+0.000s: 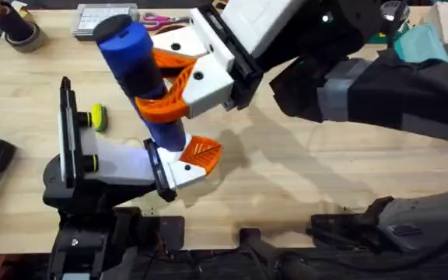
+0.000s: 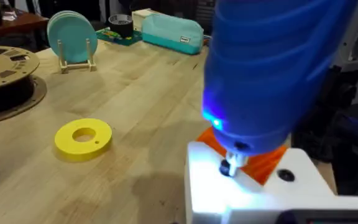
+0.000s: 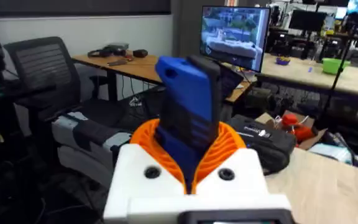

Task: Pick up the gripper from the table and insert it into the empty holder that is missing its gripper. Then pick up a screw, insert it into the mounting hole, and use the screwdriver to tighten it. Finally, clean up the table by picking up the vegetable and placing it into the bucket.

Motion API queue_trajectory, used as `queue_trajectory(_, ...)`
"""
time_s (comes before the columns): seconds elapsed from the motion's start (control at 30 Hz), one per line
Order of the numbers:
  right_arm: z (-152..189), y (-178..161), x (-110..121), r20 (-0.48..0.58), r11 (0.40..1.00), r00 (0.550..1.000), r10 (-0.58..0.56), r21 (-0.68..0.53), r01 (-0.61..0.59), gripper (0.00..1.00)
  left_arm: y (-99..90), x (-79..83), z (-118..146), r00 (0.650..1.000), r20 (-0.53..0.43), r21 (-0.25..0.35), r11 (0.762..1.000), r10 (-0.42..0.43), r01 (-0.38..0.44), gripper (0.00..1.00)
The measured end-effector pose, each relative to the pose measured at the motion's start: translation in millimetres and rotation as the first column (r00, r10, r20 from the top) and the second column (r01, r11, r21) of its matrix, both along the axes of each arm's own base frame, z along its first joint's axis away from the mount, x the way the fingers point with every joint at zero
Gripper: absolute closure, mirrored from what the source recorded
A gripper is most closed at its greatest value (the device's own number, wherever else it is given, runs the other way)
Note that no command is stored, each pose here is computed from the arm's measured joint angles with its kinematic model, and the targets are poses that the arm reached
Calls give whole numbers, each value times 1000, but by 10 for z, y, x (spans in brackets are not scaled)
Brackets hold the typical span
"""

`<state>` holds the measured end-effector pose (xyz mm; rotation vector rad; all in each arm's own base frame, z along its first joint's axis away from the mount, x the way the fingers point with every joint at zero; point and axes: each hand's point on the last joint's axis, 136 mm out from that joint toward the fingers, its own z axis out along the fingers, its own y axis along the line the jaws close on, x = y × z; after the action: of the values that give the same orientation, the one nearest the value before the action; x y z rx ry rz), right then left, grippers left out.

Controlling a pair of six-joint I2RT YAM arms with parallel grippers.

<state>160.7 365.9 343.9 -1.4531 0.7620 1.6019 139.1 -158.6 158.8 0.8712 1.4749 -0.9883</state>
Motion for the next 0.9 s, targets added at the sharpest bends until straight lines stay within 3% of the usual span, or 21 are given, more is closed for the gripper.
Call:
queue_trajectory(0.4,101,-53,-41,56,998,998,-5,60,1,976,0,0,0,1000,0,0,1000,0,0,998)
queue_trajectory(0.53,165,-70,-5,26,999,1000,-3,47,2,976,0,0,0,1000,5,2,1000,0,0,998)
queue_trajectory(0.9,814,-80,54,64,997,998,15,75,-20,976,0,0,0,1000,24,10,1000,-1,1,998)
